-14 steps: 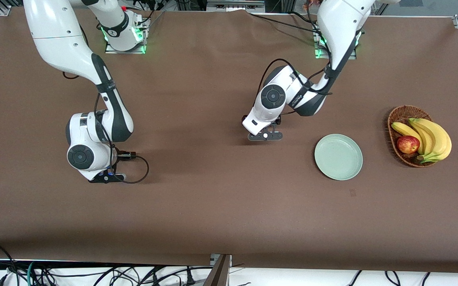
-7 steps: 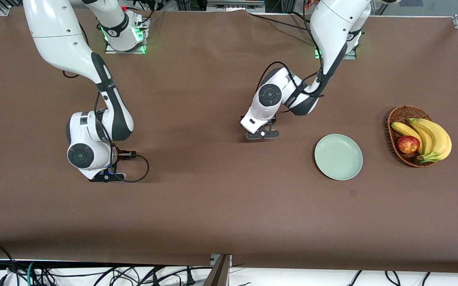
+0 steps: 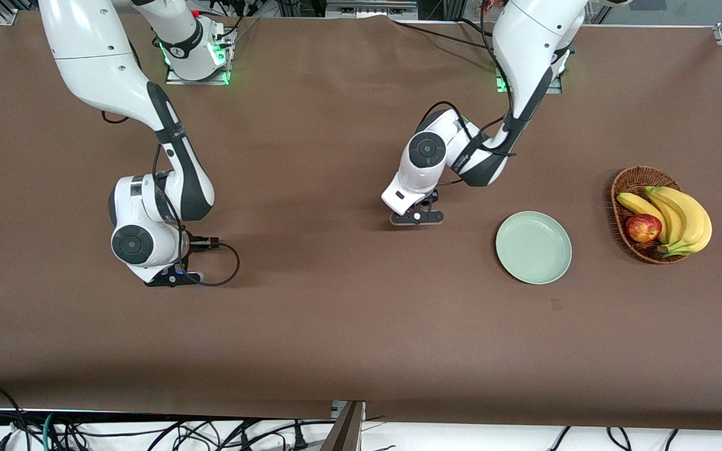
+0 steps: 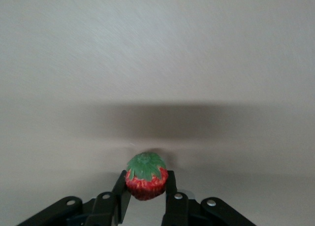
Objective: Collect all strawberries into plate
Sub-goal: 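Grasp the mid-table strawberry with the left gripper and lift it, then release the strawberry onto the plate while the right gripper grasps another strawberry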
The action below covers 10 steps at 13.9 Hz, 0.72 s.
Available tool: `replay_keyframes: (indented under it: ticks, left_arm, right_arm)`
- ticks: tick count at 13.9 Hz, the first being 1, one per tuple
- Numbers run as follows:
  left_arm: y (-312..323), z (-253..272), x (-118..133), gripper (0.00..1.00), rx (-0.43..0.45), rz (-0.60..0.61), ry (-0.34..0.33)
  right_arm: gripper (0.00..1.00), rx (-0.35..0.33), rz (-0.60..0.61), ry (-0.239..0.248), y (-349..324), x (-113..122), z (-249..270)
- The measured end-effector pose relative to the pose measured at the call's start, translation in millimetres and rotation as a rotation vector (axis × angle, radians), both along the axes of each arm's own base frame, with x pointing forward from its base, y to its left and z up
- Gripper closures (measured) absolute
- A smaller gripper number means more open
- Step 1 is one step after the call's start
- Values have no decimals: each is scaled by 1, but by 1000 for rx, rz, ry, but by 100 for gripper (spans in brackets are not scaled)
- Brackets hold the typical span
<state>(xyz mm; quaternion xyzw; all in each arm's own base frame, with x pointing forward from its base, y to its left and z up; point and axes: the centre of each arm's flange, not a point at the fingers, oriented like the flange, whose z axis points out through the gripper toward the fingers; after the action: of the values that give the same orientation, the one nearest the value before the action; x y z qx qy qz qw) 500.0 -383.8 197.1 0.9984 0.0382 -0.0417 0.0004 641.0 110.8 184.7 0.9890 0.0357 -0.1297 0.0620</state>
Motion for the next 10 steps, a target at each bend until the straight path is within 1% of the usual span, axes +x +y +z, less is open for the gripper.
replay_keyframes:
  ticks: [2,3,5,7,10]
  left_arm:
    - [31,33,24,68,63,-15,33]
    - [54,52,40,68,80,-36,51]
    - [111,82,72,68,78,-88,68]
    - [171,87,95,68,61,-164,86]
    - [254,69,118,68,22,-261,112]
  right_arm:
    - [2,1,4,0,3,0,0]
    - [1,1,6,0,3,-1,0]
    - [1,2,7,1,5,-1,-1]
    - [1,2,14,2,9,-2,-1]
    - [1,4,22,1,13,-5,-5]
